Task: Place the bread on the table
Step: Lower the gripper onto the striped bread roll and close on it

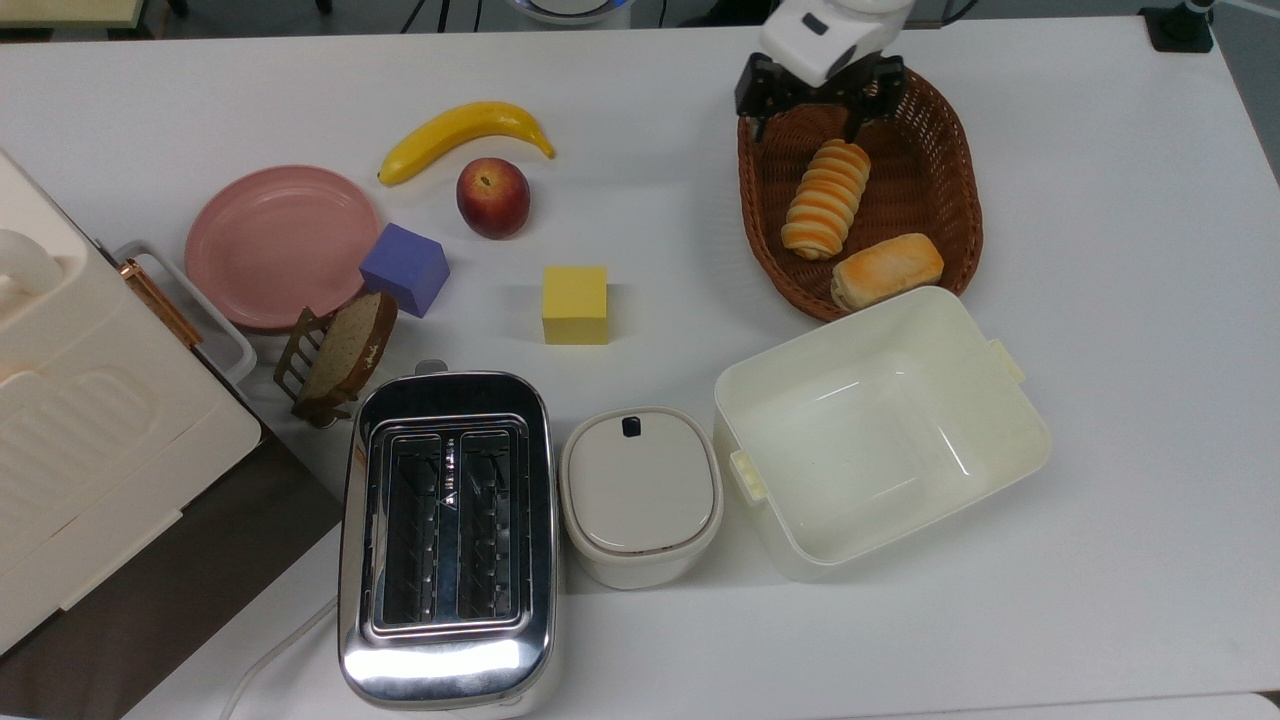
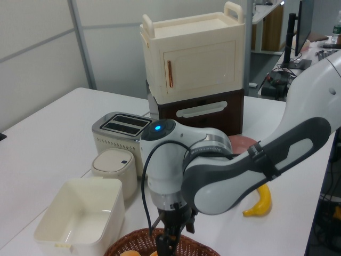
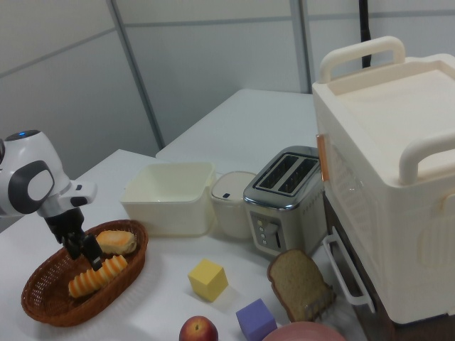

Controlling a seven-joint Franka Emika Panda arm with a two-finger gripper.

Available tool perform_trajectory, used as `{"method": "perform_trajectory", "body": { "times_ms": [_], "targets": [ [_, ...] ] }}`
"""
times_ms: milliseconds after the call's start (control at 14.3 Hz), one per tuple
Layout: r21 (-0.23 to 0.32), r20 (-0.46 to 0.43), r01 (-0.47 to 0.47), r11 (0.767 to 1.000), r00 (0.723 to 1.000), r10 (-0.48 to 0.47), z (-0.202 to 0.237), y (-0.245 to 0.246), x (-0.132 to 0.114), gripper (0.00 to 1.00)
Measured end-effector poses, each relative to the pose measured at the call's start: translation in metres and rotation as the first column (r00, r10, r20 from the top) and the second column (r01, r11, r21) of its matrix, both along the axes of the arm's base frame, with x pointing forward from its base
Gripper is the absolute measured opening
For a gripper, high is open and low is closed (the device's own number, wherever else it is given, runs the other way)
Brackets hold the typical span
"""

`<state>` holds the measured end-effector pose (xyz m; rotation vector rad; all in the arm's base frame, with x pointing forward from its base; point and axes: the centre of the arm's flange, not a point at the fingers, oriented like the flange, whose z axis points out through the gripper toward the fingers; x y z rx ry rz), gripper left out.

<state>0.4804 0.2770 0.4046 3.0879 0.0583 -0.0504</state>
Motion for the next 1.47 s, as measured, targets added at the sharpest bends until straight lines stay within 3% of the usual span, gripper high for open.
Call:
{"method": "perform_trajectory", "body": {
  "times_ms": [210, 840, 1469],
  "targets": [
    [0.024, 0.040, 0.008, 1.000, 0.999, -0.009, -0.001, 0.014, -0.001, 1.00],
    [-0.032, 0.013, -0.007, 0.999, 1.000, 0.007, -0.043, 0.025, 0.005, 1.00],
    [-0.025, 0.065, 0.015, 1.000, 0.998, -0.013, -0.044, 0.034, 0.009, 1.00]
  ]
}}
